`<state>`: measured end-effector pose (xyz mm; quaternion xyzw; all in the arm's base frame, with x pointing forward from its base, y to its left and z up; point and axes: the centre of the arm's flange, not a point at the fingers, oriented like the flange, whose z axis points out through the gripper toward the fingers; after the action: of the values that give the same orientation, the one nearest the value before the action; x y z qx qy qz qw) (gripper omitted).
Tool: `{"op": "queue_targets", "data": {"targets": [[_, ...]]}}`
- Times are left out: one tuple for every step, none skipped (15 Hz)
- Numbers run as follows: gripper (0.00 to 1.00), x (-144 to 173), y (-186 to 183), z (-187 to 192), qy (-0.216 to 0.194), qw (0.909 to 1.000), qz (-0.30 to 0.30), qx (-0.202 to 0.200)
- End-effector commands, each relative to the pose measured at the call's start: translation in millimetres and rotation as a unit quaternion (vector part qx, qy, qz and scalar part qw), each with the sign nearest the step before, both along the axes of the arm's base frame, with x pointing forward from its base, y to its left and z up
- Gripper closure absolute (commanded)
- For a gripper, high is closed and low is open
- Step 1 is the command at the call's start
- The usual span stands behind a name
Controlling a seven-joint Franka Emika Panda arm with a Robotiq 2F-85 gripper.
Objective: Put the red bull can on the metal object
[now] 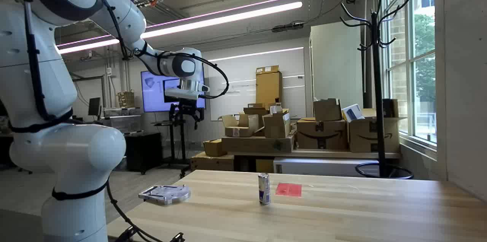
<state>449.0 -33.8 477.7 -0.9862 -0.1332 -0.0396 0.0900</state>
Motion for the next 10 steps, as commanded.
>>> {"op": "queue_targets", "data": {"targets": [[0.0, 0.0, 0.0, 0.0, 0.0, 1.0, 0.0, 0.0], [0.0, 0.0, 0.0, 0.0, 0.0, 1.0, 0.0, 0.0], [0.0, 0.0, 0.0, 0.0, 0.0, 1.0, 0.0, 0.0], [0.0, 0.0, 0.0, 0.0, 0.0, 1.0, 0.0, 0.0], [0.0, 0.0, 0.0, 0.0, 0.0, 1.0, 0.0, 0.0], [0.0, 0.0, 0.0, 0.0, 0.0, 1.0, 0.0, 0.0], [0.0, 0.8, -0.5, -0.3, 0.0, 1.0, -0.002, -0.001], [0.0, 4.2, -3.0, -1.3, -0.004, 0.9999, -0.011, -0.008], [0.0, 7.2, -6.5, -1.7, -0.003, 0.9998, -0.017, -0.006], [0.0, 12.0, -13.1, -1.7, -0.003, 0.9996, -0.027, -0.005]]}}
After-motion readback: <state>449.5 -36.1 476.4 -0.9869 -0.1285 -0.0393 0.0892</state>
